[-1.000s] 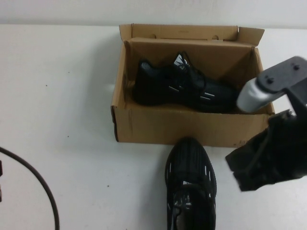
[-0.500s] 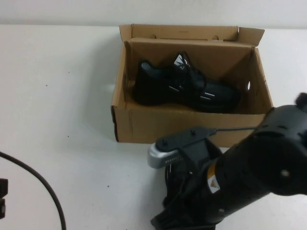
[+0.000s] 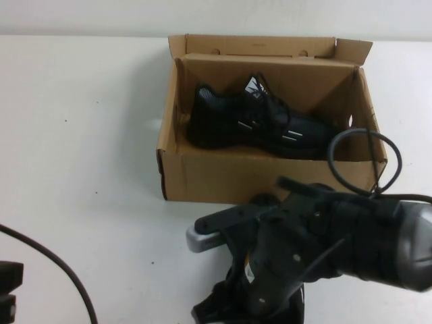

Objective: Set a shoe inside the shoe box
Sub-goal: Pick up the shoe from the table, then hand over the shoe

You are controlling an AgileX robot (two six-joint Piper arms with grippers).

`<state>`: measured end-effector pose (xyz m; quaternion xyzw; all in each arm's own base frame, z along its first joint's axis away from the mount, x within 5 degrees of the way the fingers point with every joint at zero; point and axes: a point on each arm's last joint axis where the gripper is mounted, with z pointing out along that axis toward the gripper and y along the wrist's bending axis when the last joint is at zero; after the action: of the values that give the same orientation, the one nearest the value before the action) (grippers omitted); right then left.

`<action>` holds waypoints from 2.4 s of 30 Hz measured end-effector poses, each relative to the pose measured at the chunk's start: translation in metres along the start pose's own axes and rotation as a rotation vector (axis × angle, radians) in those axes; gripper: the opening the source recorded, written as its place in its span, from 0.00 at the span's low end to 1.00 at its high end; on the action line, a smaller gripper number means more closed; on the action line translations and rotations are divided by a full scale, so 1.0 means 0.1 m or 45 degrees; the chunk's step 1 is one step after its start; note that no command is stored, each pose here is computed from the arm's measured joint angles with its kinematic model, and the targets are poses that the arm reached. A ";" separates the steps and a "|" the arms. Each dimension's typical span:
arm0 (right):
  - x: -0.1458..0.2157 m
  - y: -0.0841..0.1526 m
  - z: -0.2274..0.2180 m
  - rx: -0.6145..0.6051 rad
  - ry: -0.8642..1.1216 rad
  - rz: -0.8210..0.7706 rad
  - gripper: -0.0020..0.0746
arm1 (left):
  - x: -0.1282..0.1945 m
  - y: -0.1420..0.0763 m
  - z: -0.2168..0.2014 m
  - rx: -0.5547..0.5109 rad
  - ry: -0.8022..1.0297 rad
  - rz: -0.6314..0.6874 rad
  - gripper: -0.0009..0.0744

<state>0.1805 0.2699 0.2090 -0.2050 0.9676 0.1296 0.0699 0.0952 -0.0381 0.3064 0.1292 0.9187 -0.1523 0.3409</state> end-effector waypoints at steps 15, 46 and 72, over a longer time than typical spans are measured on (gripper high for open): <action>0.12 0.07 -0.57 0.098 0.004 -0.248 0.02 | 0.02 -0.03 0.00 0.042 0.023 -0.052 0.01; 0.49 -0.42 -2.07 0.466 -0.674 -1.016 0.02 | -0.64 -0.35 0.72 1.149 0.019 -0.463 0.01; 0.65 -0.24 -2.08 0.103 -0.669 -1.037 0.02 | -0.78 -0.38 1.05 1.187 0.044 -0.775 0.90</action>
<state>0.1143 0.1662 0.3905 -0.5245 0.7626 0.1014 0.3648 0.2017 -0.1220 0.2898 -0.0024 0.7553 -0.6321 0.1731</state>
